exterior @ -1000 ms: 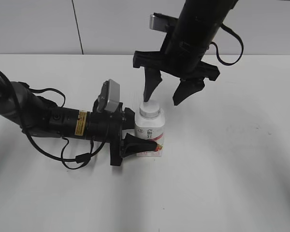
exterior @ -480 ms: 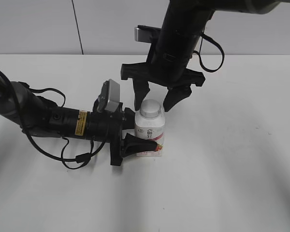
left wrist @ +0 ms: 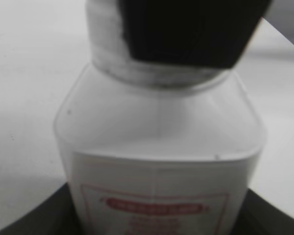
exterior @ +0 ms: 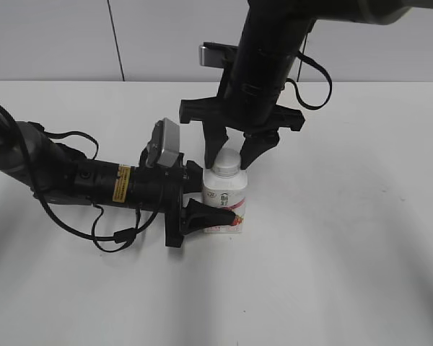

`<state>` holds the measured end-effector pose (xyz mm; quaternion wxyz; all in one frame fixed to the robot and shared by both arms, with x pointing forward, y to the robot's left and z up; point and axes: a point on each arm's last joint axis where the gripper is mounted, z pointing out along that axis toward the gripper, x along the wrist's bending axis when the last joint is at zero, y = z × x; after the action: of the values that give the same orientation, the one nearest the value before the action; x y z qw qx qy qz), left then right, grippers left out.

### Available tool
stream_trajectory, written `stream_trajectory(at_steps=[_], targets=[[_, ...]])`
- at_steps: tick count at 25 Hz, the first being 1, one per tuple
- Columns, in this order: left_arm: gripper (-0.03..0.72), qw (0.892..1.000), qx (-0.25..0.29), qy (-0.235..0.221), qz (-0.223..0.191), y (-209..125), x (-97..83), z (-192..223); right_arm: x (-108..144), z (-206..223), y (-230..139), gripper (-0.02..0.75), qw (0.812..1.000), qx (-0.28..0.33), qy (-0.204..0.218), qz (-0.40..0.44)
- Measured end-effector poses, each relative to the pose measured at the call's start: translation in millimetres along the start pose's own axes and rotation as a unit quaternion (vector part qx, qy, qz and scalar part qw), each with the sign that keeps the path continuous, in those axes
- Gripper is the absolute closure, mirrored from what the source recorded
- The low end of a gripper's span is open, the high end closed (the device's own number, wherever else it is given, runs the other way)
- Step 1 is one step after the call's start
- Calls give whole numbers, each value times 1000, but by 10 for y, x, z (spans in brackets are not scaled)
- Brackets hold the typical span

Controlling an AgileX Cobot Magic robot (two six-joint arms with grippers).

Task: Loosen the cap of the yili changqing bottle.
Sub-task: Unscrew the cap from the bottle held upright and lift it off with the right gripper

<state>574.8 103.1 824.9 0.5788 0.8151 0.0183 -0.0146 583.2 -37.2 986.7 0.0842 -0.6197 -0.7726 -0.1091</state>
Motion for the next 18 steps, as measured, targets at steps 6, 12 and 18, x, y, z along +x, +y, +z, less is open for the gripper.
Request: stream_trajectory(at_steps=[6,12,18], targets=[[274,1000,1,0,0,-1,1,0,-6,0,-1,339,1000,1,-3,-7],[274,1000,0,0,0,2,1,-1,-6,0,1,340,991,0,-3,-132],[291,1000,1,0,1,0,1,-1,-3,0,0,342,940,0,-2,-341]])
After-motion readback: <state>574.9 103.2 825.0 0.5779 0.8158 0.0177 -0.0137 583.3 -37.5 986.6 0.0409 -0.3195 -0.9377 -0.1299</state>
